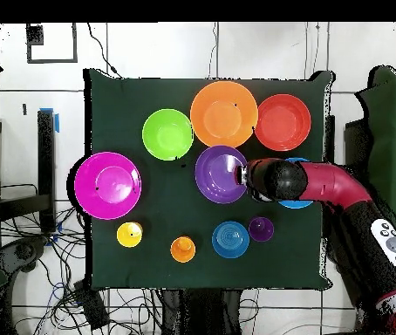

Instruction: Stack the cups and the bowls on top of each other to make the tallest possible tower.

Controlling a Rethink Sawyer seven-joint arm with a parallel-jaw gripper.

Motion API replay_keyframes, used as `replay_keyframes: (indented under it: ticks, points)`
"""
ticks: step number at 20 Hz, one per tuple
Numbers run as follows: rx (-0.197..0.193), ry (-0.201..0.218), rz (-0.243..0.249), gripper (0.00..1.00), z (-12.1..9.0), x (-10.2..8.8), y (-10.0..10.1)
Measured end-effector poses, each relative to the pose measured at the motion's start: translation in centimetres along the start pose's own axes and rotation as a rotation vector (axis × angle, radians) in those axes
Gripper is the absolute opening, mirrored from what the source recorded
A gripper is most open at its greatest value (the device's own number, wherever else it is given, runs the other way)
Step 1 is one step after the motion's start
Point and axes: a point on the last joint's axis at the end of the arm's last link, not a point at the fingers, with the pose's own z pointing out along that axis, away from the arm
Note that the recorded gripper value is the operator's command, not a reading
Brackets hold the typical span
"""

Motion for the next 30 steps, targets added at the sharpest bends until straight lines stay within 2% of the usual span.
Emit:
replay_keyframes:
  ticks: [11,12,19,30]
  points:
    - [-0.007,-0.006,0.002,0.00,0.0,-0.1,-0.2]
    - [-0.009,-0.008,0.003,1.00,0.0,-0.1,-0.2]
    - [-0.014,-0.019,0.014,1.00,-0.4,-0.1,-1.0]
    - [-0.012,-0.025,0.004,1.00,-0.4,-0.3,-1.0]
